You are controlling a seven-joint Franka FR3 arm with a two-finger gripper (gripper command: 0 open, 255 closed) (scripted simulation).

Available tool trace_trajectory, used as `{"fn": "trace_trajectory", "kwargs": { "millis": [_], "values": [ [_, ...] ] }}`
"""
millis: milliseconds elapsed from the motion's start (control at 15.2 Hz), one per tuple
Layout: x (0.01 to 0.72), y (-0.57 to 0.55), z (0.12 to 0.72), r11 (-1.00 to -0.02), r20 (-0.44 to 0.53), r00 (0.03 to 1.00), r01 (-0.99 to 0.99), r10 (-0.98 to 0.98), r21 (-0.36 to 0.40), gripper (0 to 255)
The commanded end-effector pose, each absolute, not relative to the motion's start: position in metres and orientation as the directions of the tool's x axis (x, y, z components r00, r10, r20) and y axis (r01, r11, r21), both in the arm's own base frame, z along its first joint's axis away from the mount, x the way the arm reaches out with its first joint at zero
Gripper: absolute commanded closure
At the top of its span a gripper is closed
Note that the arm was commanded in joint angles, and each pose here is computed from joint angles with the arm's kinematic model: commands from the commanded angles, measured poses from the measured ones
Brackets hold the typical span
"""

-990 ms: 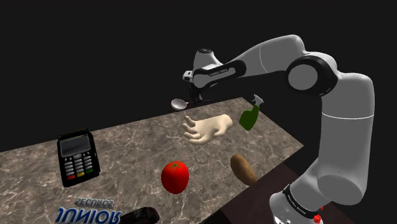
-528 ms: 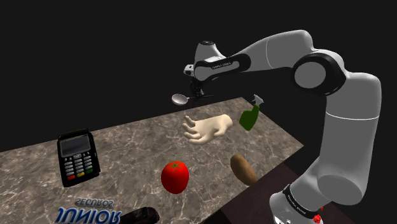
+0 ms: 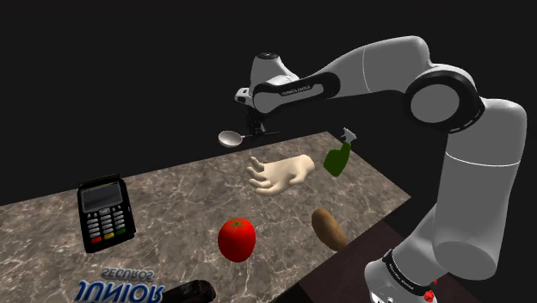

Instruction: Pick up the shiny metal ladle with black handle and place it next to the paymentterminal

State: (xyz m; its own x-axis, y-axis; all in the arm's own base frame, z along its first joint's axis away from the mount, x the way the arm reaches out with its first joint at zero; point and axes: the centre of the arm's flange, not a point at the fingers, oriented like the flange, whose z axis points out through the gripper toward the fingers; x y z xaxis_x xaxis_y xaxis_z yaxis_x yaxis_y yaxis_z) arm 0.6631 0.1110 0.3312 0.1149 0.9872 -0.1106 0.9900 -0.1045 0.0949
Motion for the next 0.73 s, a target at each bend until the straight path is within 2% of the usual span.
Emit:
{"fn": "trace_trajectory", "kwargs": {
  "millis": [0, 660],
  "values": [
    [0.656, 0.136, 0.329, -0.106, -0.111, 0.116, 0.99, 0.987, 0.095, 255],
    [0.623, 0.264, 0.329, -0.106, -0.111, 0.116, 0.99, 0.987, 0.095, 255]
  ]
}}
